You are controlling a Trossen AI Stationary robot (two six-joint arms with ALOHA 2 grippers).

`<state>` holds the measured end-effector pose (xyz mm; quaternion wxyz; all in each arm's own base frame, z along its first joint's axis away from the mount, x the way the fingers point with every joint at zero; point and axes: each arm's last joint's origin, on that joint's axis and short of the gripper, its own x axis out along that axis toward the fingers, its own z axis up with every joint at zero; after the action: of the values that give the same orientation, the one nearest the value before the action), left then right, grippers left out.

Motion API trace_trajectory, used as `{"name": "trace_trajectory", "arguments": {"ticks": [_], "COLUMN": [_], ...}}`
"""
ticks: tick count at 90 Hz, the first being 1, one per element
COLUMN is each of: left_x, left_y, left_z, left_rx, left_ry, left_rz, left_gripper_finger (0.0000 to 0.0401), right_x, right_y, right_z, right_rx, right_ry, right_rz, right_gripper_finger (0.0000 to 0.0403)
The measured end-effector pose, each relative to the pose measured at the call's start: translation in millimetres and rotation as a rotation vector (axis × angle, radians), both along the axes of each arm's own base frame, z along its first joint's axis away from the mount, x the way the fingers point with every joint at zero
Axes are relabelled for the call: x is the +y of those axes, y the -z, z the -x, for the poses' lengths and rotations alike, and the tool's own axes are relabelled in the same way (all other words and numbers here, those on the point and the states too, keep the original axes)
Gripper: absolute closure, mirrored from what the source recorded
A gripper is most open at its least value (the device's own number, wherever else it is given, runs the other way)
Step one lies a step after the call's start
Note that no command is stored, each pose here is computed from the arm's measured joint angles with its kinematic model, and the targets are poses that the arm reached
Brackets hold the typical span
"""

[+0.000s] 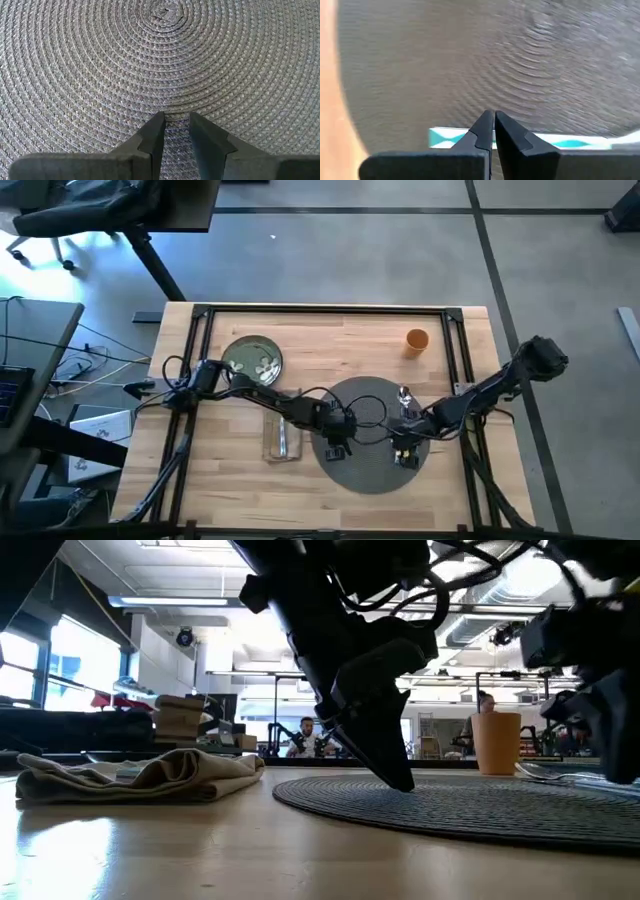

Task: Set table place
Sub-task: Put the blue table knife to the left of the blue spoon on the gray placemat

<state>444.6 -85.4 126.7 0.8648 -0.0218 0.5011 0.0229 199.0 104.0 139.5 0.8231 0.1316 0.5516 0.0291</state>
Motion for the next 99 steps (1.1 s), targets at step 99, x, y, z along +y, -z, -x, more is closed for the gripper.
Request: {"name": "trace_trajectory", "arguments": {"ticks": [99], "left_x": [0], "left_y": [-3], "left_z": [0], "left_rx": [-0.003], "left_ry": [0.016], "left_rz": [-0.008], "left_gripper_finger": [0.0327], "right_x": [3], "right_y": [-10], "right_z": [1], "right_rx": [-0.01], "right_ry": [0.063], "right_rz": [0.0], "right_gripper_finger": [0.0403]}}
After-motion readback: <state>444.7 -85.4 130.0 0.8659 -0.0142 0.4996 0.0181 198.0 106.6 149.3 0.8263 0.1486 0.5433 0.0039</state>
